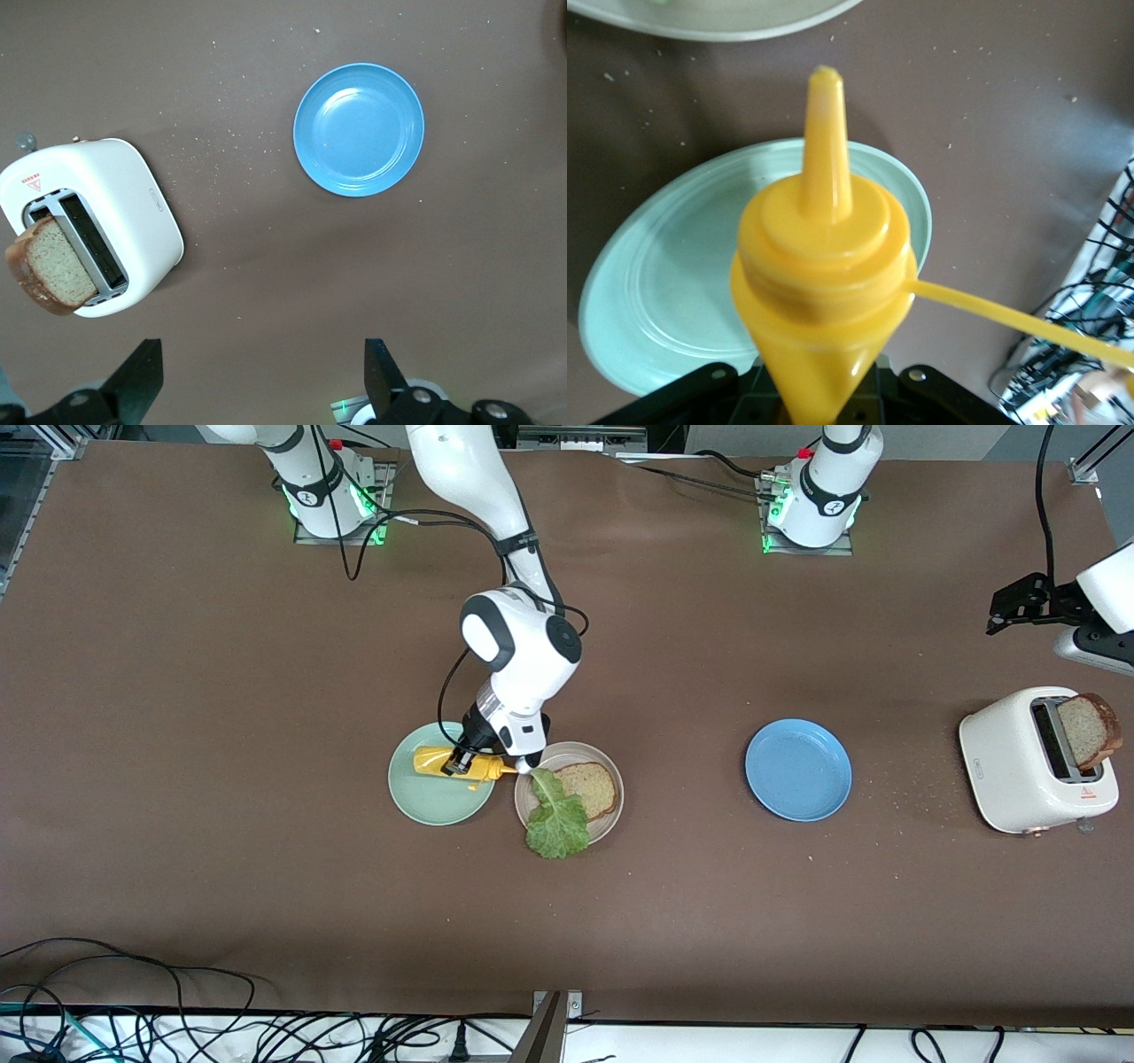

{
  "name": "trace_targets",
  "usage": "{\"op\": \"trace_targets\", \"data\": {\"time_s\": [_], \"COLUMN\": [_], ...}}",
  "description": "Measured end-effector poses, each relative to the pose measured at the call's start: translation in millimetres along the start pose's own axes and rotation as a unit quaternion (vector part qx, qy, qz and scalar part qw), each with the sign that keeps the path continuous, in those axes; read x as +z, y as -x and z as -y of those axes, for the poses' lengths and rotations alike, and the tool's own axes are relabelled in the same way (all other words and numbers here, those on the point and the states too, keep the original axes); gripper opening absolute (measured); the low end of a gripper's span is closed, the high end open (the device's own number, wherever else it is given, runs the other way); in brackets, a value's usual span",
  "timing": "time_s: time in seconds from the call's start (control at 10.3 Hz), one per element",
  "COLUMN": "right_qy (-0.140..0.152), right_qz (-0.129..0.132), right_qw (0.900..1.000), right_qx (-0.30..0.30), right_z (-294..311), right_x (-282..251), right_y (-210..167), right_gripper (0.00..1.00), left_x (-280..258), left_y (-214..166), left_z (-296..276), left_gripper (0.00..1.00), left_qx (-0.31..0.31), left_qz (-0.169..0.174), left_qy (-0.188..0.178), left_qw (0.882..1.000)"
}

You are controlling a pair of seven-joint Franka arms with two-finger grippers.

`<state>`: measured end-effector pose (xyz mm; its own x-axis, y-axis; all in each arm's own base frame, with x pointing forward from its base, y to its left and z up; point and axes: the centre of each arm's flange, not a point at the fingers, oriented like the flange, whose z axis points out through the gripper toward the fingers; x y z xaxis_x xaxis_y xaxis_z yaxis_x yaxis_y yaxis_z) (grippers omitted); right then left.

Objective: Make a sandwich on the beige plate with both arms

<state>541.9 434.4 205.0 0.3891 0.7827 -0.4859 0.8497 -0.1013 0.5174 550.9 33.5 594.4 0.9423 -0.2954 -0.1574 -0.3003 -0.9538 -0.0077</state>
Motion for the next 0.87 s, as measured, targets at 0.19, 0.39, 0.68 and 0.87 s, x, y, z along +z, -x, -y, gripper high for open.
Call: {"op": "trace_targets", "data": {"time_s": [0.19,0.39,0.68,0.87], "right_qy": [0.028,0.036,0.041,0.005], "right_qz": [0.022,0.025,0.024,0.007], "right_qw": [0.999,0.999,0.999,1.0], "right_qx": [-0.006,-0.005,0.001,-0.021], "right_z": [18,22,-7,-73], "right_x": [-5,-7,-14,-20], "right_y": [-12,-15,-2,41], "right_gripper": [0.16,0.16,0.16,0.16], "left_x": [0,0,0,1], "left_y": [0,0,0,0], "left_z": [0,0,0,0], "left_gripper": [1.0,1.0,1.0,1.0], "left_qx": [0.0,0.0,0.0,0.0], "left_qz": [0.0,0.0,0.0,0.001], "left_qy": [0.0,0.0,0.0,0.0], "left_qw": [1.0,1.0,1.0,1.0]}}
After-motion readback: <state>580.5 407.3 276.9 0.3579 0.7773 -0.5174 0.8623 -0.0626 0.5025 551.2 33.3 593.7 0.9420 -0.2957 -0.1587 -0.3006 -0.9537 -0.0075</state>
